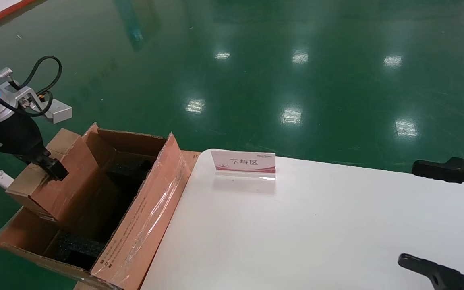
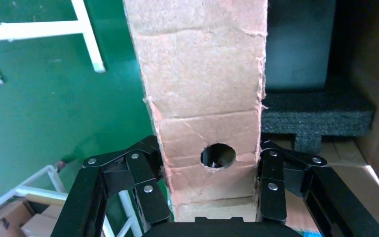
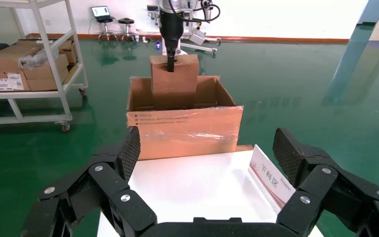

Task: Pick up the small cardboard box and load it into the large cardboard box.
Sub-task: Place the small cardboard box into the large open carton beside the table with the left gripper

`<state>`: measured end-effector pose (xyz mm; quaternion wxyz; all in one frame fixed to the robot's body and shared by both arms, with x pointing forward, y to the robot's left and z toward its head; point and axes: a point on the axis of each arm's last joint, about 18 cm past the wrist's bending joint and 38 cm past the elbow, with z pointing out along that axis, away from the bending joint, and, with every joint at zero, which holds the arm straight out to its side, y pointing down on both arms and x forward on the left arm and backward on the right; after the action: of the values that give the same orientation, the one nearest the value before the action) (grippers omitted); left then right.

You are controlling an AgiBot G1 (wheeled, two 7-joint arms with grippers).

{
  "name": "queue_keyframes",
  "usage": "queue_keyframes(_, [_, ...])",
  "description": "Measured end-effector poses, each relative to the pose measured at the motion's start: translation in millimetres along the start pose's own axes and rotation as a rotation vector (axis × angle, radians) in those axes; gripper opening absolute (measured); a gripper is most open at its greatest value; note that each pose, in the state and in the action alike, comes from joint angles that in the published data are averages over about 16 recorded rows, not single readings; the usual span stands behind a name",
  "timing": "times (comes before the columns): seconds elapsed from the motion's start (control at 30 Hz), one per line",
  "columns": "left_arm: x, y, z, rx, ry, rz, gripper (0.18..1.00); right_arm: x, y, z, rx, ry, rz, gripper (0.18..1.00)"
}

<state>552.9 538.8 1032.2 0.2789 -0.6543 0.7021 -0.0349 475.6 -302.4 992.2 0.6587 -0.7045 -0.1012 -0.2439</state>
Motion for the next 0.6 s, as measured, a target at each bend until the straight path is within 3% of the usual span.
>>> queue_keyframes(0.6, [3.6,-6.9,17.3,-0.006,-0.075,-0.007,0.220,0.0,0.0,0.0,0.000,0.000,0.000,1.001])
